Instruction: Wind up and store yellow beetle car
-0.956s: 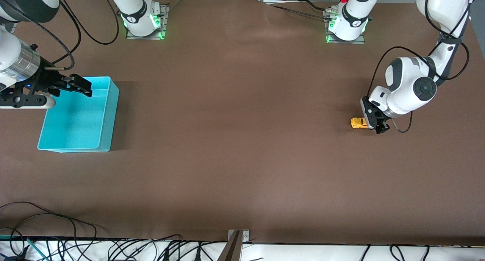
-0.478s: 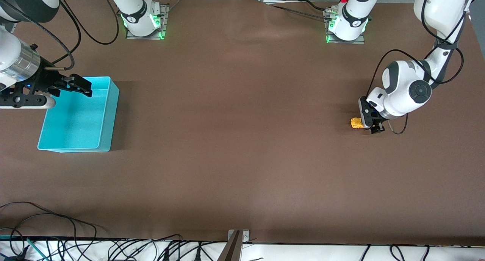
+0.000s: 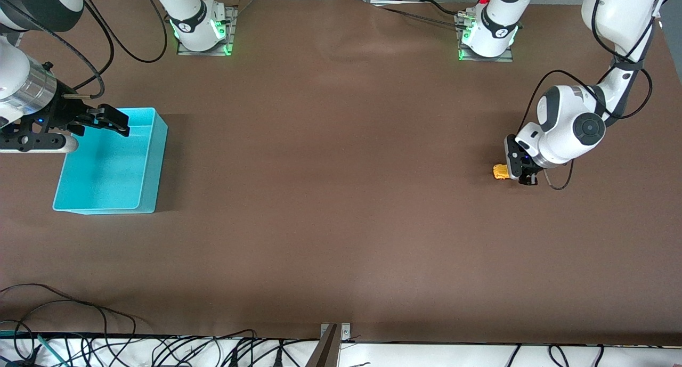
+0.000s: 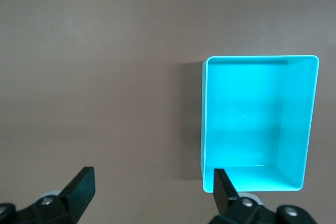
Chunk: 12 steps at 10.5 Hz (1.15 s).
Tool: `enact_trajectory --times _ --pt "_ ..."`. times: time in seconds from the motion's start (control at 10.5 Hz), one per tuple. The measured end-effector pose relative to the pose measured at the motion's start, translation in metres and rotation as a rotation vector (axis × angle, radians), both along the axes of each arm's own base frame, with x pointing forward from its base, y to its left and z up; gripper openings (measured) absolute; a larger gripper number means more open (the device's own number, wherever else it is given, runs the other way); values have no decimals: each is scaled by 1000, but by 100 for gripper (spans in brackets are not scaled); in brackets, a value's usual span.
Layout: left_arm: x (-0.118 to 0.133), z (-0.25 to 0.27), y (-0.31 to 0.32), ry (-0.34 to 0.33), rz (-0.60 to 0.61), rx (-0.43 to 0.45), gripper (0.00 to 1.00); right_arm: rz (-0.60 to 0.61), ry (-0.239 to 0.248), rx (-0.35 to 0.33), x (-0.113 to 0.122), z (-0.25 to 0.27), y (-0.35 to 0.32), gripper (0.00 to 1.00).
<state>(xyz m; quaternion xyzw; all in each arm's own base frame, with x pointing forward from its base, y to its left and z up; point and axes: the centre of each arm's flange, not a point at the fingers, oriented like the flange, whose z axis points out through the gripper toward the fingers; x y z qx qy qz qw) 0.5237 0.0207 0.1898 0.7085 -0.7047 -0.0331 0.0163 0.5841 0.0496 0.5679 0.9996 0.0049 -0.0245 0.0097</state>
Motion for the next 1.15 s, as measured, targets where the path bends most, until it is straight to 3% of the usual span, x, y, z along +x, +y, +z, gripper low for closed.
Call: enact_trajectory --times 0.67,1.15 --pt "0 -1 -10 3 -41 0 44 0 2 0 1 -1 0 100" --pt "0 -1 31 2 -59 -11 44 -1 2 0 1 -1 0 100"
